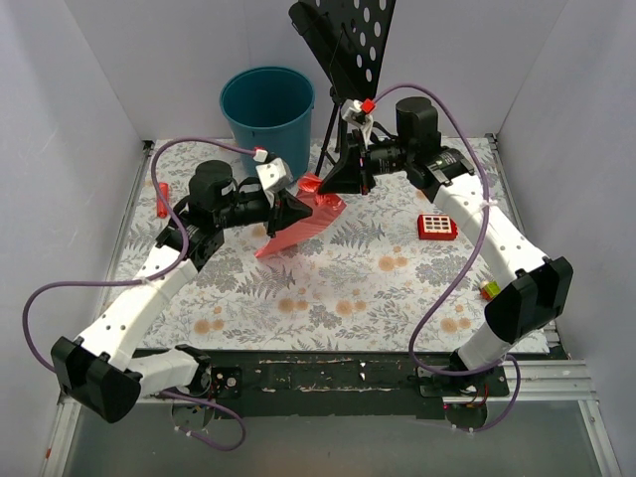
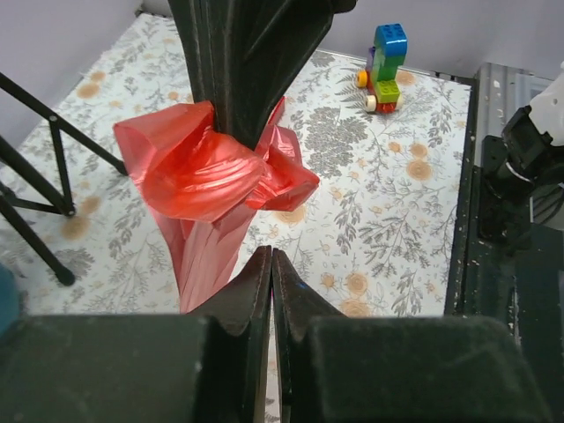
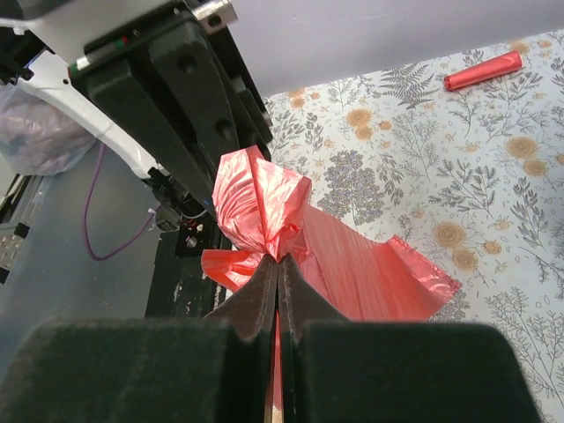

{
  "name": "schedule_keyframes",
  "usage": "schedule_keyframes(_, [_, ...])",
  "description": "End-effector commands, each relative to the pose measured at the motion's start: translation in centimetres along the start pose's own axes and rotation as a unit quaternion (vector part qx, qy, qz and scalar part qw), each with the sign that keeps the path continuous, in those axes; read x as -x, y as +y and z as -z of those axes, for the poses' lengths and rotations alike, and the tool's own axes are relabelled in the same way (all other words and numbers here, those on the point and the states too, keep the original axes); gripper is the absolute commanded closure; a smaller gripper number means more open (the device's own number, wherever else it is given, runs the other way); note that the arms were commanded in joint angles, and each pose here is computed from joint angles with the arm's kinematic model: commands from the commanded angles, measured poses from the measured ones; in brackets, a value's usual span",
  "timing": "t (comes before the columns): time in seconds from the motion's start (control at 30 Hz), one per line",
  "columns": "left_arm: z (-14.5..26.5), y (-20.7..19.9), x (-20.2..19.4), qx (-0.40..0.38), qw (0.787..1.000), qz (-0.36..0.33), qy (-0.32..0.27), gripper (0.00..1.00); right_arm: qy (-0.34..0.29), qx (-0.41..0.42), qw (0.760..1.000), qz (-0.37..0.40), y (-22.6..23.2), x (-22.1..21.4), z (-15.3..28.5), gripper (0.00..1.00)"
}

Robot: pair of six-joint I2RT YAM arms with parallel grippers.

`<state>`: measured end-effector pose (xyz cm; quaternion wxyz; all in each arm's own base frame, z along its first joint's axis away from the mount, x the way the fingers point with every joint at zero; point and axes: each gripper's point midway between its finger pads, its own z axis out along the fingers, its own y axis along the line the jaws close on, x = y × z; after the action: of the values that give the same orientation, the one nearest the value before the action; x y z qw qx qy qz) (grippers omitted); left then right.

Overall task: Put the trash bags into the trash bin
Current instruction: Unfold the trash bag at the center of the board.

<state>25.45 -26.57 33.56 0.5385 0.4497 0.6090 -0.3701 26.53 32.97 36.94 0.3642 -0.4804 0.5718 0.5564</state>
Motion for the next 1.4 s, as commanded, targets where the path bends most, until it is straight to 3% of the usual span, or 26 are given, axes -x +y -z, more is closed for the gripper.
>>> schedule_keyframes(0.0, [-0.2,-0.6,1.9,-0.026,0.999,0.002,-0.024,0.96,-0.011,0.025,1.0,0.009,1.1,1.9,-0.1,0.99])
schedule_keyframes(0.1, [-0.4,1.2,2.4,0.018,0.999,0.005,-0.034,0.69,-0.013,0.028,1.0,0.007,0.9,1.9,-0.2,0.99])
schedule_keyframes(0.13, [-0.4,1.5,2.6,0.025,0.999,0.005,-0.037,0.65,-0.013,0.03,0.999,0.002,0.9,1.7,-0.2,0.99])
schedule_keyframes(0.3, [-0.5,1.2,3.4,0.017,0.999,0.021,-0.042,0.57,-0.013,0.03,0.999,0.002,0.9,1.1,-0.3,0.99])
schedule_keyframes(0.43, [-0.8,1.1,3.4,0.009,0.998,0.037,-0.048,0.56,-0.007,0.04,0.999,-0.009,1.3,0.2,-0.2,0.97])
schedule_keyframes(0.6, [-1.2,0.9,3.5,-0.003,0.998,0.034,-0.055,0.57,0.002,0.047,0.999,-0.015,2.1,-1.0,-0.4,0.96])
schedule_keyframes(0.77, [-1.8,0.3,3.2,-0.036,0.997,0.035,-0.052,0.66,0.005,0.048,0.999,-0.015,2.6,-1.3,-0.7,0.96])
schedule_keyframes(0.83, [-1.9,0.2,3.0,-0.041,0.997,0.037,-0.048,0.74,0.005,0.044,0.999,-0.015,2.6,-1.3,-0.7,0.95])
schedule_keyframes(0.97, [-1.7,0.1,2.7,-0.043,0.998,0.029,-0.037,1.0,0.013,0.008,1.0,-0.012,1.6,-1.2,-0.6,0.94])
schedule_keyframes(1.13, [-1.1,0.1,2.2,-0.027,0.999,0.028,-0.023,1.0,0.011,-0.111,0.993,0.045,-2.5,0.4,1.8,0.99])
schedule_keyframes(1.3, [-0.9,0.0,1.8,-0.024,0.999,0.033,-0.02,1.0,0.008,-0.113,0.992,0.05,-2.5,0.8,2.2,0.99])
schedule_keyframes(1.37, [-1.0,0.0,1.8,-0.026,0.999,0.034,-0.02,1.0,0.009,-0.134,0.99,0.046,-2.9,0.6,2.3,0.93])
